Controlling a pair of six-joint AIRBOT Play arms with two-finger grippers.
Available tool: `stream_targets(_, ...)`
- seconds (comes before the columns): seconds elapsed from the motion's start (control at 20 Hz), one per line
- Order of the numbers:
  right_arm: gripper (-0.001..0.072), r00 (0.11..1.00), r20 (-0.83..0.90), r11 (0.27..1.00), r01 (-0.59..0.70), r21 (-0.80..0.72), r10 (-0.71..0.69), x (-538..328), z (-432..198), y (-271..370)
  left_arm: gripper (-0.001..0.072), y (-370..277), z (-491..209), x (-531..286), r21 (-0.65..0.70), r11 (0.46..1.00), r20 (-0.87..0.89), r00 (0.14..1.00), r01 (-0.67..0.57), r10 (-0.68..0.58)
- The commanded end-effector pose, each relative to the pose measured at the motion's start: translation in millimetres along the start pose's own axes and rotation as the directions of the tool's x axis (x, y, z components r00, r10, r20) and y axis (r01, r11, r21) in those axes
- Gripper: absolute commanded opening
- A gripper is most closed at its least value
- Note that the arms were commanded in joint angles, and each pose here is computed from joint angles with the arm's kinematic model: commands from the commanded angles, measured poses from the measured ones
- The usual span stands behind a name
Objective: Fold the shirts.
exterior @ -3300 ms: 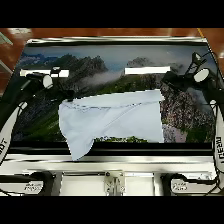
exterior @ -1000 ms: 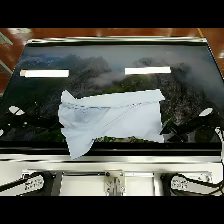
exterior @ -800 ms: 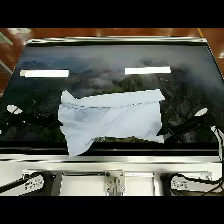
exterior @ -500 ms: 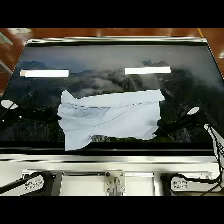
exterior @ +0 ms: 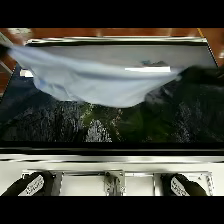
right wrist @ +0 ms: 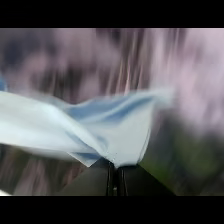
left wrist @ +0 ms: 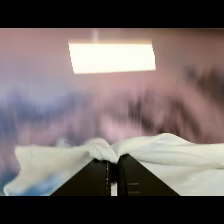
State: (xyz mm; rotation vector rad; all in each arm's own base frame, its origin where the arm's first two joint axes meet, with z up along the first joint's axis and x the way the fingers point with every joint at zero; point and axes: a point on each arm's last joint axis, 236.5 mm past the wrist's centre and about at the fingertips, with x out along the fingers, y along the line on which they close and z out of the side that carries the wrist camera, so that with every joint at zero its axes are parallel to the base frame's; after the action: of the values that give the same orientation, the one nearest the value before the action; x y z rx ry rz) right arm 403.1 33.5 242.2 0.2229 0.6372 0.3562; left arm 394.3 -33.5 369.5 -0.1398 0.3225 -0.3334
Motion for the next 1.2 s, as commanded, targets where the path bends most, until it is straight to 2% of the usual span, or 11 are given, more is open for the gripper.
stream_targets(0.0, 0.0059, 0.856, 0.494, 0.945, 0.273, -0.180, -0.153, -177.4, 119.5, 62.1, 0.0038, -84.9, 142.5, -150.8, 0.169, 0.983, 0.471, 0.882, -0.076, -0.012)
stream_targets(0.15, 0.0059, 0.706, 0.665, 0.894, 0.429, -0.131, -0.242, -280.0, 128.8, 89.7, 0.0038, -121.4, 159.6, -233.3, 0.162, 0.977, 0.604, 0.797, -0.137, 0.011)
stream_targets(0.25, 0.0059, 0.642, 0.713, 0.866, 0.490, -0.101, -0.281, -321.1, 114.9, 100.2, 0.0038, -124.7, 141.9, -256.1, 0.145, 0.971, 0.588, 0.806, -0.189, 0.068)
stream_targets(0.35, 0.0059, 0.644, 0.697, 0.850, 0.519, -0.093, -0.316, -336.1, 93.4, 103.7, 0.0038, -127.1, 117.5, -262.6, 0.157, 0.964, 0.527, 0.844, -0.215, 0.103)
stream_targets(0.65, 0.0059, 0.736, 0.539, 0.839, 0.535, -0.095, -0.408, -322.1, 45.9, 88.1, 0.0038, -127.7, 79.9, -254.4, 0.175, 0.963, 0.393, 0.911, -0.205, 0.123)
stream_targets(0.8, 0.0059, 0.807, 0.322, 0.838, 0.541, -0.068, -0.495, -288.0, 16.0, 54.0, 0.0038, -102.4, 25.9, -211.4, 0.136, 0.976, 0.147, 0.977, -0.172, 0.152)
stream_targets(0.9, 0.0059, 0.860, 0.022, 0.857, 0.510, -0.068, -0.510, -246.5, -25.7, 28.5, 0.0038, -79.4, -18.6, -176.2, 0.080, 0.985, -0.039, 0.987, -0.152, 0.155)
stream_targets(0.95, 0.0059, 0.858, -0.131, 0.867, 0.494, -0.061, -0.497, -223.9, -45.8, 14.3, 0.0038, -67.7, -41.0, -158.5, 0.045, 0.988, -0.122, 0.981, -0.146, 0.150)
stream_targets(1.15, 0.0058, 0.798, -0.420, 0.882, 0.471, -0.012, -0.432, -117.4, -92.9, -54.6, 0.0038, -12.4, -152.6, -75.5, -0.127, 0.979, -0.443, 0.892, -0.161, 0.089)
